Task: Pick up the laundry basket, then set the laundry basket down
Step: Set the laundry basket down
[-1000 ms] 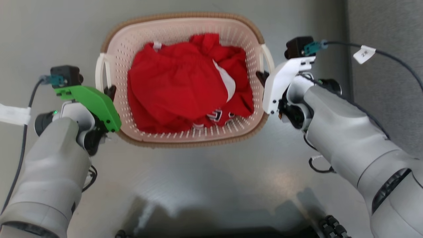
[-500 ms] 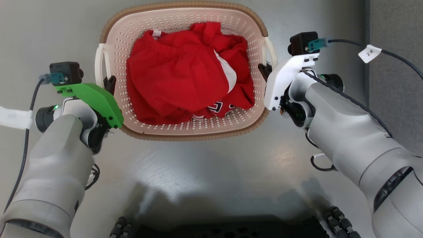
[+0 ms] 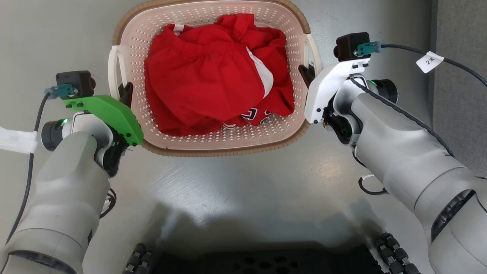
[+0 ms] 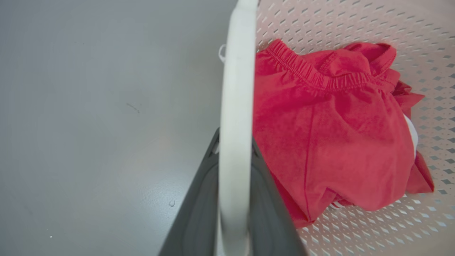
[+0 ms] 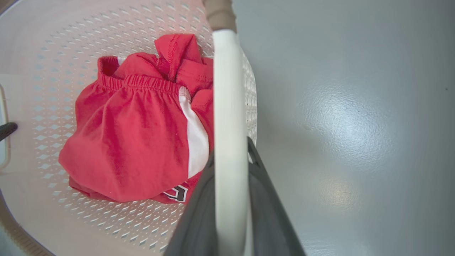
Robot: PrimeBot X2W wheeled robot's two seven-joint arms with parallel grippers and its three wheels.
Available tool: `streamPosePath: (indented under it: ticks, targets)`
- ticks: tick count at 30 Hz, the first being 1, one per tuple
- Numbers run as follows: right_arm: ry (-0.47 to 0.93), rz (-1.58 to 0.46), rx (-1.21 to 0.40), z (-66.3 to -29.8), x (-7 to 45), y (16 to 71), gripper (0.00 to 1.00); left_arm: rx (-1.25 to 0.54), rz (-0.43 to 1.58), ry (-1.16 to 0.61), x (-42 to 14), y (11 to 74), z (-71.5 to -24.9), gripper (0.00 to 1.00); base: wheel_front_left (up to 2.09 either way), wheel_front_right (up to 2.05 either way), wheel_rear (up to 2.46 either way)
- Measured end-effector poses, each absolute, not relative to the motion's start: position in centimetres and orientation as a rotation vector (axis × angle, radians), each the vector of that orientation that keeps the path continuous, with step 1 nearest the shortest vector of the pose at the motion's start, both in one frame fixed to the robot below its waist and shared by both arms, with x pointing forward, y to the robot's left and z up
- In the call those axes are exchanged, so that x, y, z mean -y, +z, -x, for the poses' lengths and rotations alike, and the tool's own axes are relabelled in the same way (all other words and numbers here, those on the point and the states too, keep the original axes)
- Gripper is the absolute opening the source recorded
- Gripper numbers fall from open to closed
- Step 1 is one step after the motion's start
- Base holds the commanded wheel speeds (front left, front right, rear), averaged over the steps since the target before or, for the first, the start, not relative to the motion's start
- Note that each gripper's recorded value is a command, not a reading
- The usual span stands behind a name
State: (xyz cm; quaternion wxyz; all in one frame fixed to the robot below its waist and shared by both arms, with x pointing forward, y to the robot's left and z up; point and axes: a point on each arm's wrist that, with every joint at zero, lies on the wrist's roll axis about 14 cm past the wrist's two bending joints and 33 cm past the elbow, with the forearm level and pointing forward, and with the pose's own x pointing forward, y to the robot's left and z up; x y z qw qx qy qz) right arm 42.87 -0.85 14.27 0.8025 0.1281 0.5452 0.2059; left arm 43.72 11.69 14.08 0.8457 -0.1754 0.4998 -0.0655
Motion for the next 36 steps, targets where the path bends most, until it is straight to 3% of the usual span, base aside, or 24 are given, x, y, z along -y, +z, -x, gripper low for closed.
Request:
streamPosePath:
  ticks: [32,36]
  targets:
    - [0.415,-0.248,-1.117,-43.2,1.4,13.1,0.00,-1.042,0.361,-0.154,-10.9,13.1,-43.7,0.00,0.00,0.00,0.00]
    - [0.416,-0.246,-1.120,-43.1,1.4,13.0,0.13,-1.046,0.360,-0.154,-10.9,13.0,-43.6,0.00,0.00,0.00,0.00]
